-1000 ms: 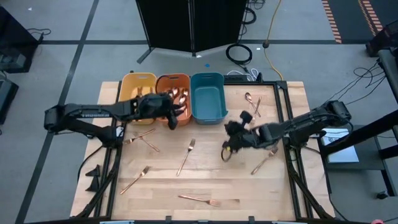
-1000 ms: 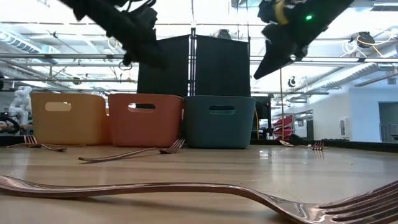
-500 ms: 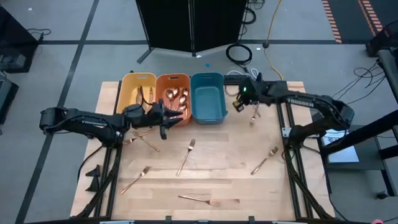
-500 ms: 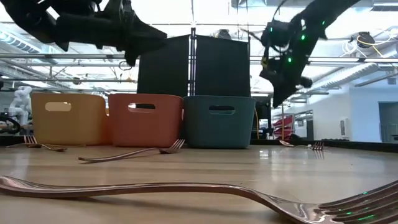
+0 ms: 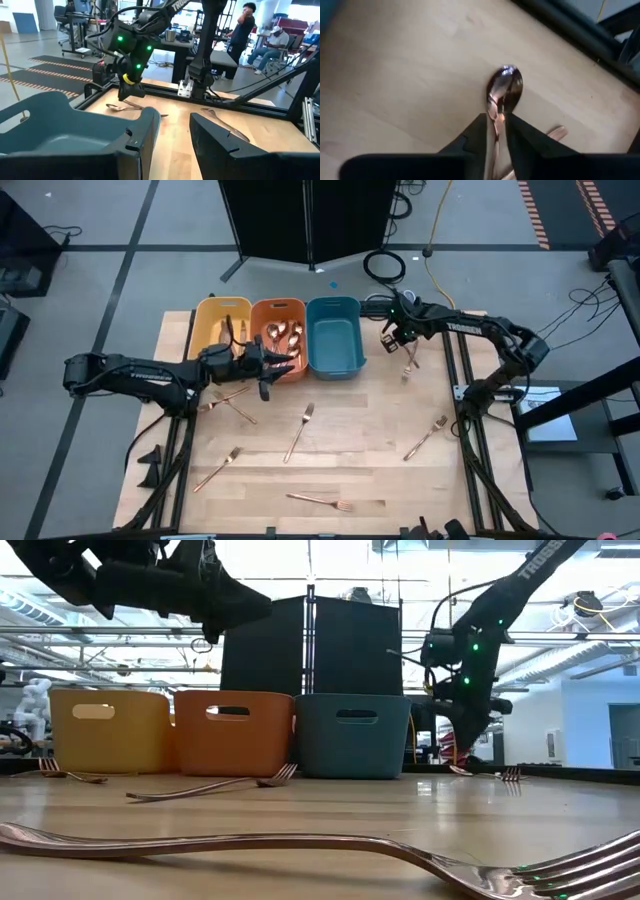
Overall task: Sort silverware
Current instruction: Put the gold spoon into the orange bin
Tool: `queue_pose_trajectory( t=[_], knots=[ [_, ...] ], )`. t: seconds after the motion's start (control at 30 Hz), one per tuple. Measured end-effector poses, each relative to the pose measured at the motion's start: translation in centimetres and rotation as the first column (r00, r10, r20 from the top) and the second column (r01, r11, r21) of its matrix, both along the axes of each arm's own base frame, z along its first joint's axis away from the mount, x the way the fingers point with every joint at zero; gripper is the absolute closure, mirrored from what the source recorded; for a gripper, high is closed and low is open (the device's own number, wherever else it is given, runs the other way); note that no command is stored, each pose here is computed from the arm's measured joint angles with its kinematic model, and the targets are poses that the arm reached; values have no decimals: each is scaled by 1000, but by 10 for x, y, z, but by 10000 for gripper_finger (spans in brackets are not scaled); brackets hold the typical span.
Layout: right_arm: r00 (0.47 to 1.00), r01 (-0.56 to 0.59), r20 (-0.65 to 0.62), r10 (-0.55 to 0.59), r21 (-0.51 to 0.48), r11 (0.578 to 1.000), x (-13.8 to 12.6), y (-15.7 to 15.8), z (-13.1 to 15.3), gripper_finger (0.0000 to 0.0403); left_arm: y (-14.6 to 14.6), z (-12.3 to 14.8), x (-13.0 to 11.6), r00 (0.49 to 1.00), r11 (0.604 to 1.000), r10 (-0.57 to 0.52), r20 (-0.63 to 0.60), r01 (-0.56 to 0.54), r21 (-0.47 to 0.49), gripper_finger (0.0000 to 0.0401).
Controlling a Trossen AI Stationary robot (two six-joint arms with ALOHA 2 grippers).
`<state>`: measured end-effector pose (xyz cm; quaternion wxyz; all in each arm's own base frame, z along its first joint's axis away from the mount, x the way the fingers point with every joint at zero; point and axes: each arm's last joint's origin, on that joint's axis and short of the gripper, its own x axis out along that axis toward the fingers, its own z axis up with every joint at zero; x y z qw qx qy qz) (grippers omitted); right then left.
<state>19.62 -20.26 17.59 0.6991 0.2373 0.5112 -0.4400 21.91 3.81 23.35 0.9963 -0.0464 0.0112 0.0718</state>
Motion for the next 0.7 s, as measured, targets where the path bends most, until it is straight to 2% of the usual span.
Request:
queue_pose_trajectory(
  t=[0.2,0.37,0.57,0.7],
  knots=[
    [998,1,-59,1,44,999,-5,-4,-10,272,0,-1,0,1000,1000,0,-14,0,-4,280],
    [994,12,-108,-2,92,996,-8,-10,-26,251,0,-2,0,1000,1000,0,-22,0,-4,280],
    [986,19,-169,8,159,987,-8,-15,-48,266,0,-2,0,1000,1000,0,-22,0,-5,280],
    [986,13,-166,20,198,980,-7,-15,-54,317,0,-2,0,1000,1000,0,-23,0,-5,280]
  ],
)
